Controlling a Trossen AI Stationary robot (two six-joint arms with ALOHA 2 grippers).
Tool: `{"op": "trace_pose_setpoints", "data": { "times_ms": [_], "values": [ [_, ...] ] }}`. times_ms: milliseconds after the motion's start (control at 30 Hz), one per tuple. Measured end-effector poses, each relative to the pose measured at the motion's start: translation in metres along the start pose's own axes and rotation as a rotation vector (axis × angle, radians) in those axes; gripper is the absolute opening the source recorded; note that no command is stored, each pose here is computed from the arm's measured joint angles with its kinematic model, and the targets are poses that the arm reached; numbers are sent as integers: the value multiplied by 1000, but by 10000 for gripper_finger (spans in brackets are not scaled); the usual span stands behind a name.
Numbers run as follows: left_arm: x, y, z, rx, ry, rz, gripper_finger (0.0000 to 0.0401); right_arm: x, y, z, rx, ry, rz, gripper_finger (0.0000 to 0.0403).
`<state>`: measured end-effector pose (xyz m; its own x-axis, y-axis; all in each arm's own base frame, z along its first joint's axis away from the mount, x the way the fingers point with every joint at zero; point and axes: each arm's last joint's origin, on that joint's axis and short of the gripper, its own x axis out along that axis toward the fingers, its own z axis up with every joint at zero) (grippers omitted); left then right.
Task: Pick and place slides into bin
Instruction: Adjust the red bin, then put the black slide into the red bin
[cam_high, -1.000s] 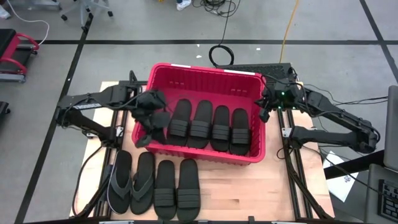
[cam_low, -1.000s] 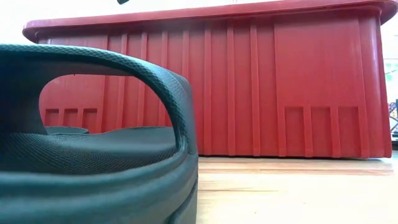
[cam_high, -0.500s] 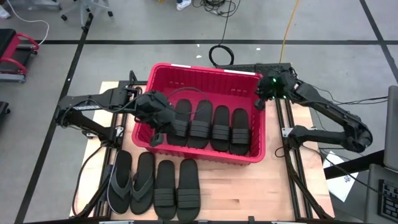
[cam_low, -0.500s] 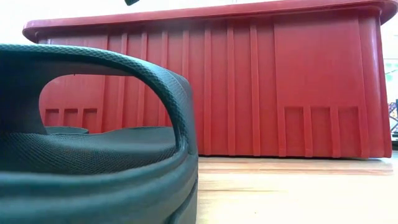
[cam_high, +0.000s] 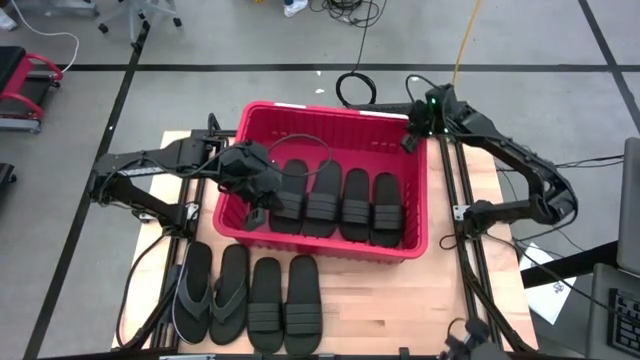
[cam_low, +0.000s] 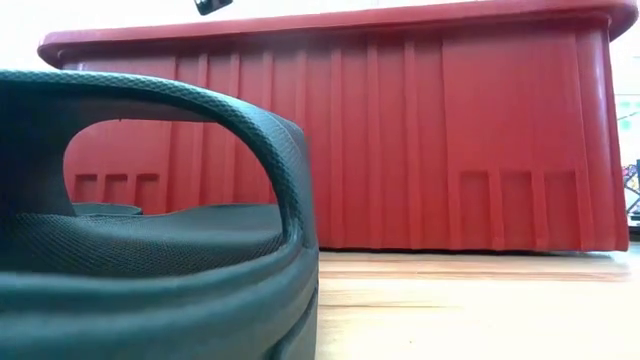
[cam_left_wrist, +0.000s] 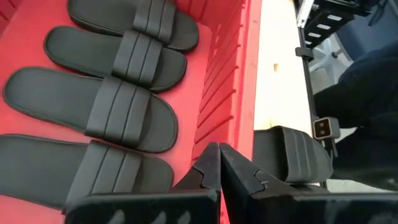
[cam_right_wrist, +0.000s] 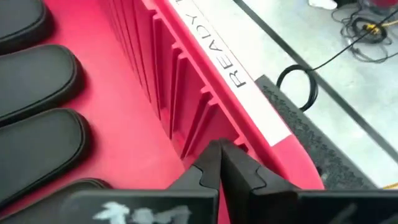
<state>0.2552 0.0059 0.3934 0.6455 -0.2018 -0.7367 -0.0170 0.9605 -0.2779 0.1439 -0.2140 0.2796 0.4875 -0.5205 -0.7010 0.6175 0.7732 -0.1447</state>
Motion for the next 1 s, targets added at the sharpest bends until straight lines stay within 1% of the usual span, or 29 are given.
{"op": "trace_pose_setpoints", "data": {
  "times_ms": [267,367,467,600,667,733,833,900,933,1000],
  "values": [
    [-3,11,1,-30,-8,30,1,19,-31,20,-9,9,-43,0],
    [-3,14,2,-38,-11,39,2,22,-35,28,-10,3,-51,0],
    [-4,16,2,-43,-12,43,1,21,-39,35,-40,-12,-60,0],
    [-4,16,0,-35,9,46,2,17,-43,41,-23,-22,-61,0],
    [-4,16,-1,-27,17,46,1,7,-42,43,1,-35,-44,0],
    [-4,16,-1,8,17,58,1,-7,-36,46,12,-58,-26,0],
    [-2,11,-2,121,23,96,0,-39,-25,50,-14,-156,42,0],
    [-1,8,-3,163,38,116,0,-65,-17,53,-23,-246,87,0],
    [-1,8,-4,165,45,136,0,-78,-13,53,-21,-293,114,0],
    [-2,11,-4,151,41,232,0,-103,-6,51,-5,-369,165,0]
  ]
}}
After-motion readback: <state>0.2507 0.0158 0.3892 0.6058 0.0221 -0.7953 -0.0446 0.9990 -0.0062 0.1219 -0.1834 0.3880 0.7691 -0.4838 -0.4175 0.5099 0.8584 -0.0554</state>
